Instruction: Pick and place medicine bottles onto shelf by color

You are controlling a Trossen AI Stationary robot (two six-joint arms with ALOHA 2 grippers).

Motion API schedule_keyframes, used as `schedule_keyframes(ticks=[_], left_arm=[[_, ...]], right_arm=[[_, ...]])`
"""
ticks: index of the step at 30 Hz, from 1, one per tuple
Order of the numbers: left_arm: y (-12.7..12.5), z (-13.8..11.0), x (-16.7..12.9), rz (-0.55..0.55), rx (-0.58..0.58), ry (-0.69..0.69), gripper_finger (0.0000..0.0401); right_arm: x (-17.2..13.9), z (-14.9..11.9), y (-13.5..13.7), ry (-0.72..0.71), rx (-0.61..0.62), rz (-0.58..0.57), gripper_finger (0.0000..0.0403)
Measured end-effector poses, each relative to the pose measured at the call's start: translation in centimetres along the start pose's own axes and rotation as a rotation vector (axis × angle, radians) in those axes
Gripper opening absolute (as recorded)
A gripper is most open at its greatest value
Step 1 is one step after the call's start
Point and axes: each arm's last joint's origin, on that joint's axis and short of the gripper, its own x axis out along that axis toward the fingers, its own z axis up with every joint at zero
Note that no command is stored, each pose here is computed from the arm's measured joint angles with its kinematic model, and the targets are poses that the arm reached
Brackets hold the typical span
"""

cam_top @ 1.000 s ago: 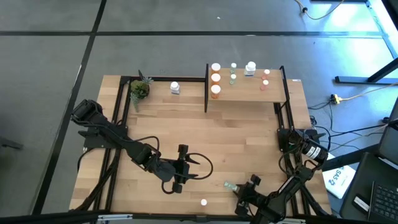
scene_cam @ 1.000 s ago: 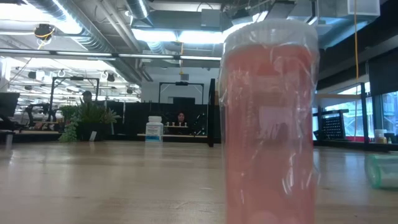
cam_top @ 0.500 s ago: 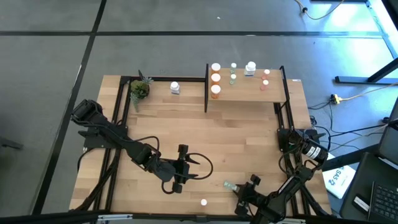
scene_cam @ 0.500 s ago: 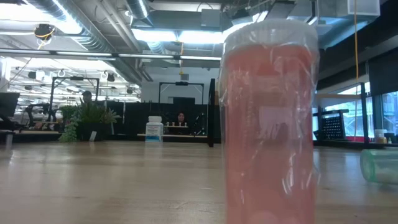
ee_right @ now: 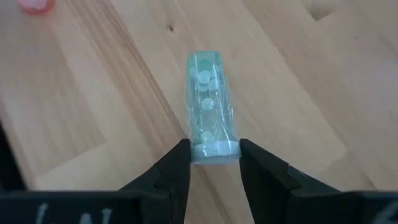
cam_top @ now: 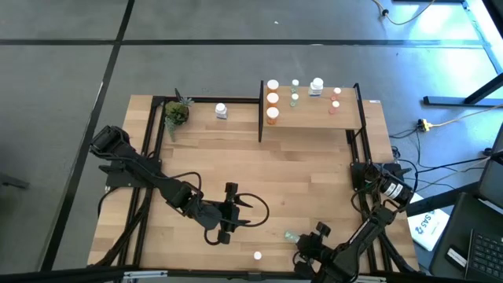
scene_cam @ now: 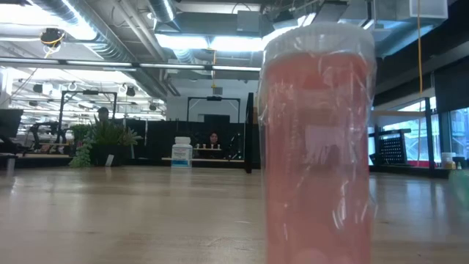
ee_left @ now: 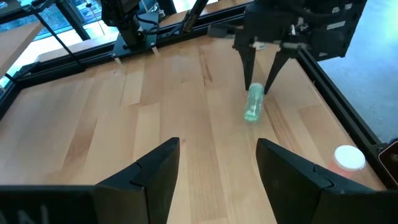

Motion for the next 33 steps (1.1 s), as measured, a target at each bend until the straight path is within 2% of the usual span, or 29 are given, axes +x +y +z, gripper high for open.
schedule_keyframes(ticks=[9, 14, 18, 23, 28, 33], left_arm=[[0.0, 0.0, 0.0, 0.000, 0.000, 0.000, 0.0206], [0.0, 0.0, 0.0, 0.000, 0.000, 0.000, 0.0206], [0.0, 0.0, 0.0, 0.000, 0.000, 0.000, 0.0206], [0.0, 0.0, 0.0, 0.000, 0.000, 0.000, 0.0206], [0.0, 0.0, 0.0, 0.000, 0.000, 0.000, 0.0206], [0.0, 0.0, 0.0, 0.000, 0.000, 0.000, 0.0206]], right_arm=[[-2.9, 3.9, 1.0, 0.106, 0.019, -0.041, 0.0128], [-4.0, 5.9, 1.4, 0.144, -0.024, -0.029, 0.0128], [-4.0, 7.5, 1.4, 0.268, -0.063, -0.004, 0.0128], [-3.8, 9.6, 1.3, 0.402, -0.172, 0.054, 0.0128], [-3.4, 11.7, 0.5, 0.570, -0.178, 0.082, 0.0128], [-2.4, 13.2, -0.7, 0.700, -0.109, 0.043, 0.0128]])
